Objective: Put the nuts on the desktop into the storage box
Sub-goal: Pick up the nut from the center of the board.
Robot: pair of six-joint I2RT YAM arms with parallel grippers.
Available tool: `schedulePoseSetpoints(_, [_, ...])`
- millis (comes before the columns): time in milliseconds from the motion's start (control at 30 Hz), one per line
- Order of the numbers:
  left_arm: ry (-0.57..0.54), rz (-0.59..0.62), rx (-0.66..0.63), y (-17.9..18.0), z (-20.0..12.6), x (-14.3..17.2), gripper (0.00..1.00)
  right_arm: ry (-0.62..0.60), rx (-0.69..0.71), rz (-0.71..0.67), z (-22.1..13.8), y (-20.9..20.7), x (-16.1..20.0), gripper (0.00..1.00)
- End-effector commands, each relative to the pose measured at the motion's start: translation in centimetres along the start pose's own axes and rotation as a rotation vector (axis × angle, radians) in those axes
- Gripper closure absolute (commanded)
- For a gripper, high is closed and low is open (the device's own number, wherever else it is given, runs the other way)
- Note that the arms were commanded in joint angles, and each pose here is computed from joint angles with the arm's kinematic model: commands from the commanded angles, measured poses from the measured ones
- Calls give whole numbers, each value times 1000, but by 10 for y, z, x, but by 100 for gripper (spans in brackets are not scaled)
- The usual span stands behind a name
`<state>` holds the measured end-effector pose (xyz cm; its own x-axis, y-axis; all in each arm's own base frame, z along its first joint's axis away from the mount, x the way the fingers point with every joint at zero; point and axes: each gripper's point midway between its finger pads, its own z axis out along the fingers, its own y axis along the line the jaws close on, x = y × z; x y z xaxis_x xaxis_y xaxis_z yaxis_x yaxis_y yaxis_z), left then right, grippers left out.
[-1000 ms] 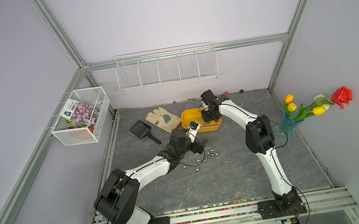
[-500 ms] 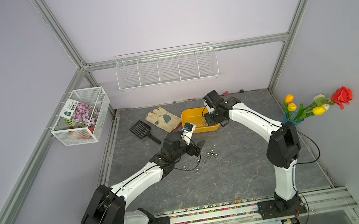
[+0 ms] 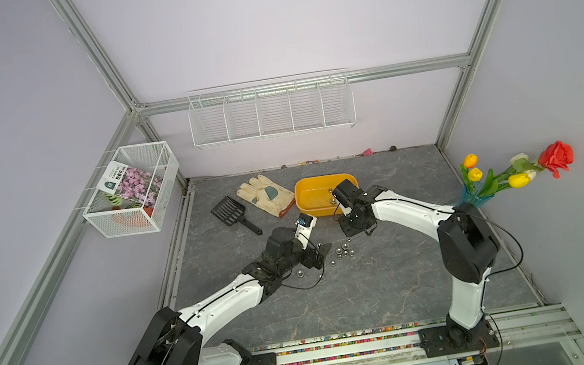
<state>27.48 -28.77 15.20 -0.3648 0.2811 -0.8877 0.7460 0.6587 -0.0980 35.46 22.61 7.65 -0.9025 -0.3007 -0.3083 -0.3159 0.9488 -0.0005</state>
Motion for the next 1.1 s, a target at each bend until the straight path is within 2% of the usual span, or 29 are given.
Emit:
schedulePoseSetpoints(0, [15, -4, -3, -4, 2, 5, 0, -13, -29, 25, 13, 9, -3, 58])
schedulePoseSetpoints(567, [69, 11, 58, -30, 8, 30, 0, 72, -22, 45, 50, 8, 25, 58])
schedulePoseSetpoints(1067, [93, 7, 43, -28, 8, 39, 0, 109, -19, 51, 67, 8, 39, 60])
